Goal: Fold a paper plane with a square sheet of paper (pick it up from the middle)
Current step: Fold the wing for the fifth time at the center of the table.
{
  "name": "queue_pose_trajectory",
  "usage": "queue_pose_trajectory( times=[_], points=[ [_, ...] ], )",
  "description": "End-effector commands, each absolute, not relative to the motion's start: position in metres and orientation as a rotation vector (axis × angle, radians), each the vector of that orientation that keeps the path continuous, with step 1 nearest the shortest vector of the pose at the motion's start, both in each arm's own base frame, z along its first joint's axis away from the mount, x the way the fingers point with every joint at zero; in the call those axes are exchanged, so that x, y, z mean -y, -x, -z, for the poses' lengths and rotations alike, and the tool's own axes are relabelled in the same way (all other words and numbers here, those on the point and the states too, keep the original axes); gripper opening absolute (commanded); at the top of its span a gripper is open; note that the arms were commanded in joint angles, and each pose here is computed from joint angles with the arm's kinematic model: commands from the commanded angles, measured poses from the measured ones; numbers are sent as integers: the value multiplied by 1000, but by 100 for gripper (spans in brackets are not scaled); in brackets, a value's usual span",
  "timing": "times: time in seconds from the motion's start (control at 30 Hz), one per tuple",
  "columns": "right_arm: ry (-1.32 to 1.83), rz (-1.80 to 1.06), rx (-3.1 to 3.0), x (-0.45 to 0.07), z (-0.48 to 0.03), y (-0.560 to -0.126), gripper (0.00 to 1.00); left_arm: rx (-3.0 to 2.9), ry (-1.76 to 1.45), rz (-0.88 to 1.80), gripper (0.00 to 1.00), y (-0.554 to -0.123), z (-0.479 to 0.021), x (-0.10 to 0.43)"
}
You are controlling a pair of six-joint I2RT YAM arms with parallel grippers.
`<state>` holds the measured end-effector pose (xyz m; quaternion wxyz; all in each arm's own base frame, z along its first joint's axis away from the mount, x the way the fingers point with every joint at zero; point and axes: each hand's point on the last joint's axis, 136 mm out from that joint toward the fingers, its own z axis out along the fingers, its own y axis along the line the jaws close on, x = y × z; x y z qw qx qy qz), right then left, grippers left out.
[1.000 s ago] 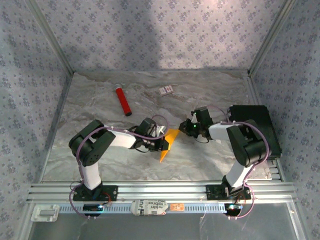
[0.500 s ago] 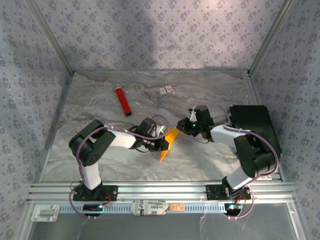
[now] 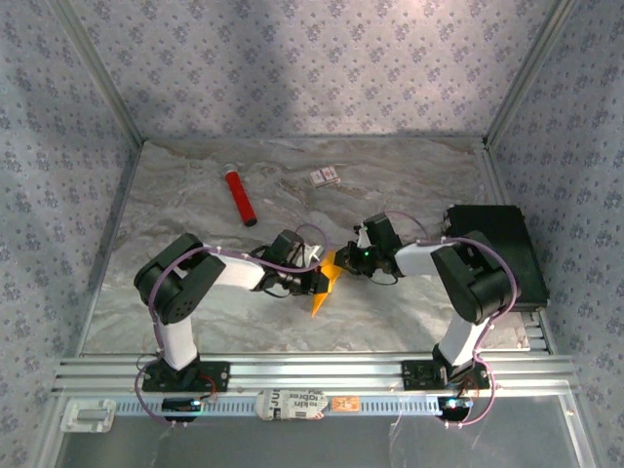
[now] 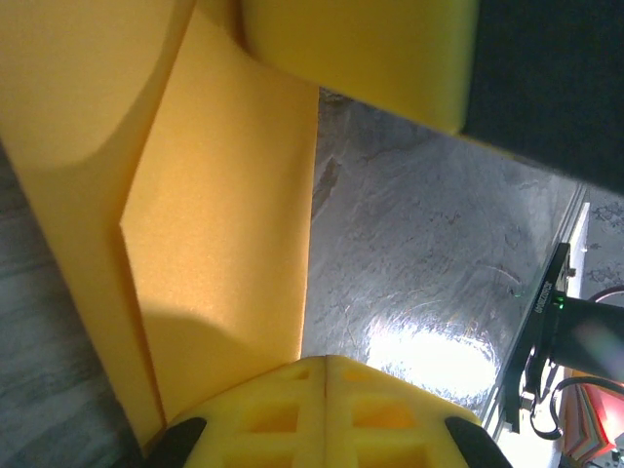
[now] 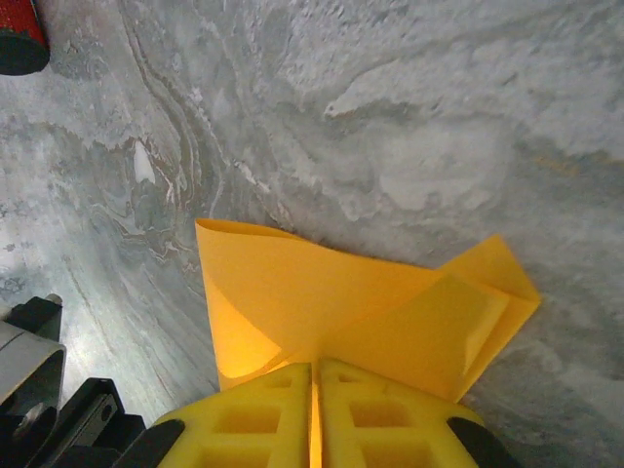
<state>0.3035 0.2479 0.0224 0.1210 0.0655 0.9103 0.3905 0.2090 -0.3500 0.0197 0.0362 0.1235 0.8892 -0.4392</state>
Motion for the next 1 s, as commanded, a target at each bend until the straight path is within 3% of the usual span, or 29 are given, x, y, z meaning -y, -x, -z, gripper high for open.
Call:
queue_pose_trajectory(
  times=[0.0, 0.47, 0.7, 0.87, 0.97],
  points=[
    [-259, -1031, -2658, -228, -12, -323, 12, -3052, -275, 1134, 0, -165, 43, 304],
    [-398, -947, -2641, -190, -8, -356, 13, -3072, -249, 1157, 0, -159, 50, 300],
    [-385, -964, -2535, -182, -45, -367, 15, -3054, -252, 1168, 0, -162, 45, 302],
    [-345, -964, -2497, -185, -72, -350, 18, -2985, -251, 1225, 0, -173, 24, 315],
    [-313, -977, -2515, -194, -73, -329, 20, -2888, -265, 1272, 12, -188, -10, 329]
  ],
)
